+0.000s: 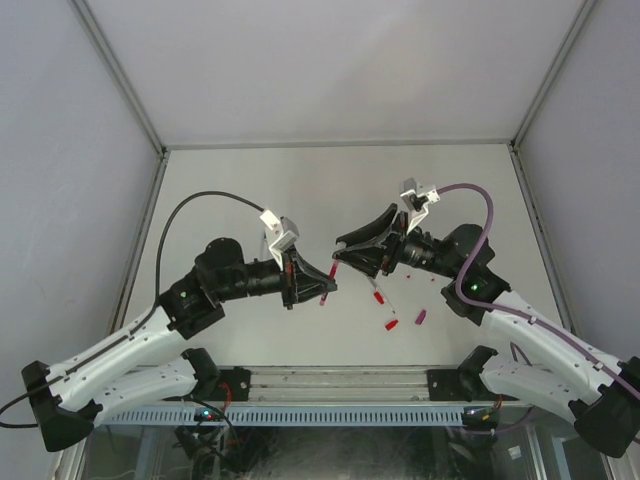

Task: Insert the pens into the pen caps
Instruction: Press the pen cap onto the pen.

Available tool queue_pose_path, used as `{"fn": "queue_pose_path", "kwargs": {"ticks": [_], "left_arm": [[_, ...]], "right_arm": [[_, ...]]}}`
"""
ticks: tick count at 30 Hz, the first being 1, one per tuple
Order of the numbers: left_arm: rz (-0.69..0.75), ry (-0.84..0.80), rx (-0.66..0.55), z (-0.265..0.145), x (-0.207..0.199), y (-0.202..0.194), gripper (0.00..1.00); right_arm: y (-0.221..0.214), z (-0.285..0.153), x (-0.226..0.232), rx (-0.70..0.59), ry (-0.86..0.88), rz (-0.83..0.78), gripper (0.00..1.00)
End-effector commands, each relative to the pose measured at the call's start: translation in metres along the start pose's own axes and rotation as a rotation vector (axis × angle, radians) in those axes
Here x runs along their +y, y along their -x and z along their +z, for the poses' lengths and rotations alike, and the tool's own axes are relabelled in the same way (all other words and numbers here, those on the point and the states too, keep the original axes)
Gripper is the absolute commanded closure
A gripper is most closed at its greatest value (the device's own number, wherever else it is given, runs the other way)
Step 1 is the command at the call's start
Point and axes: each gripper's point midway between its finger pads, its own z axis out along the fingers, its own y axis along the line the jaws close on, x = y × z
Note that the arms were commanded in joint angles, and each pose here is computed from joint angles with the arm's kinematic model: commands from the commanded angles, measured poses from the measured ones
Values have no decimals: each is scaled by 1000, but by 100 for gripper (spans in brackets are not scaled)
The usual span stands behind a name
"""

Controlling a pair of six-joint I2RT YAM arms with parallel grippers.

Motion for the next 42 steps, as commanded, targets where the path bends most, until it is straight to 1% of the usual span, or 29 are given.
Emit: {"fn": "queue_pose_path", "kwargs": {"ticks": [1,7,13,14,17,27,29,34,42], "left_arm": [[74,-63,-80,-2,-19,33,100],[75,-62,-77,-2,-19,32,100],[76,-62,-75,-1,-19,33,100],[78,-61,-78,-1,-19,34,100],[79,-45,-92,-2,-18,39,100],[76,23,-169,-8,-14,63,100],[76,26,-182,-10,-16,68,100],[89,9,-238,-21,-29,86,100],[120,-10,-320,-43,-48,111,100]], "right_arm": [[30,5,28,-71,90,-62,58],[32,4,28,-78,90,-66,67],[21,6,24,-43,70,-66,82],[17,7,23,-32,61,-69,85],[4,9,18,2,14,-83,100],[-44,11,7,94,-53,-56,100],[-56,11,4,129,-54,-59,100],[-80,10,-12,195,-152,-88,100],[-115,5,-15,290,-175,-110,100]]}}
